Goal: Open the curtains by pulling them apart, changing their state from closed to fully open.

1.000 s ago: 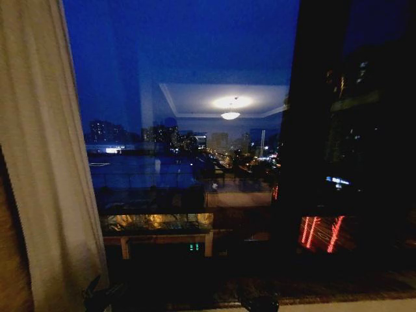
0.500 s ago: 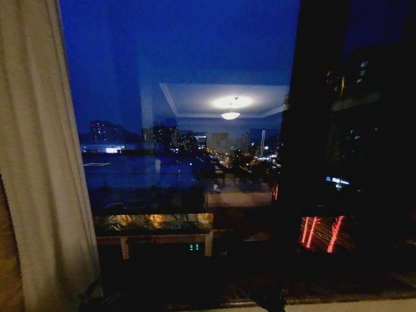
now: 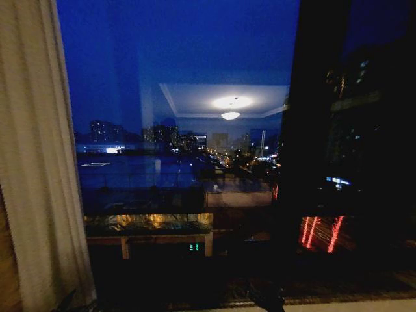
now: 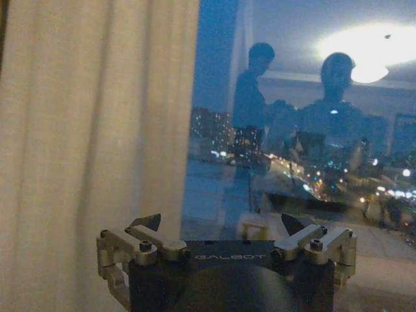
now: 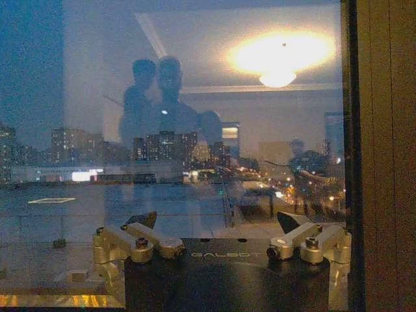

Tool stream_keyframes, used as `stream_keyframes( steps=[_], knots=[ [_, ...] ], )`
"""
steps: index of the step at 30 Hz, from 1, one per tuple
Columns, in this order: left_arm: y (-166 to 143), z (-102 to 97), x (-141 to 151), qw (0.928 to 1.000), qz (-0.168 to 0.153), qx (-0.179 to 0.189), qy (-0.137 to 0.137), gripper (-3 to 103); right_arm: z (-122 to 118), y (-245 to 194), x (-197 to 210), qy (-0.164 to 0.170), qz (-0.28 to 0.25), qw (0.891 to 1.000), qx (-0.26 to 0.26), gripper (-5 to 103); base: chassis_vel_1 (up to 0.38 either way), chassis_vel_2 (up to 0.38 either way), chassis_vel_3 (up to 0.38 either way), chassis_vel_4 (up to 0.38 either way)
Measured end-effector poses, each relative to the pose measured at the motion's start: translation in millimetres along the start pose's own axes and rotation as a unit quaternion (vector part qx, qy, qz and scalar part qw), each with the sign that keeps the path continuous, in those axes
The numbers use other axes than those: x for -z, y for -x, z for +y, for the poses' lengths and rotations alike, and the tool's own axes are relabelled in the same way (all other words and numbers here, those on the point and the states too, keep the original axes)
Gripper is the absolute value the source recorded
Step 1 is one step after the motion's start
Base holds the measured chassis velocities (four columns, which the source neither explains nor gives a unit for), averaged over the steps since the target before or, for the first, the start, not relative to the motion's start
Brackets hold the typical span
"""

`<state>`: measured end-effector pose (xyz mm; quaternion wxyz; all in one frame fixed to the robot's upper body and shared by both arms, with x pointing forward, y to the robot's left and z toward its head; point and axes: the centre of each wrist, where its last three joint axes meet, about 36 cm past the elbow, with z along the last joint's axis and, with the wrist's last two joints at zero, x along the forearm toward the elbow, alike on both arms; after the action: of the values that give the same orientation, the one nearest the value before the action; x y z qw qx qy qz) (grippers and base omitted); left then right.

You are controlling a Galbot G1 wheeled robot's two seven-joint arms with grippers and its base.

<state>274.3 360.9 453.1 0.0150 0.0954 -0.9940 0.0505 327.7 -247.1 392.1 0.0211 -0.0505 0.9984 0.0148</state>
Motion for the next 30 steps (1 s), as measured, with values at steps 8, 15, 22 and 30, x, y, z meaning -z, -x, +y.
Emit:
stream_keyframes(
  steps=[8,15,22,30],
  knots=[
    [2.7,0.2,-0.2,1.0000,-0.003,0.002,0.003,100,-9.8,0.2,3.0,0.016,-0.003,1.000,-0.001,100,0.000,0.000,0.000,0.000],
    [-0.1,-4.2,-6.7,1.0000,0.003,0.004,0.006,100,-25.1,-5.7,1.1,0.025,0.001,1.000,-0.010,100,-0.067,-0.077,0.082,0.071],
    [-1.8,-5.0,-9.7,1.0000,0.004,0.005,0.007,100,-29.5,-9.1,-1.1,0.030,0.003,0.999,-0.012,100,-0.192,-0.199,0.203,0.189],
    [-1.0,-2.6,-11.5,0.9999,0.003,0.005,0.010,100,-30.7,-9.5,-1.1,0.029,0.002,0.999,-0.013,100,-0.299,-0.313,0.307,0.323]
  ],
)
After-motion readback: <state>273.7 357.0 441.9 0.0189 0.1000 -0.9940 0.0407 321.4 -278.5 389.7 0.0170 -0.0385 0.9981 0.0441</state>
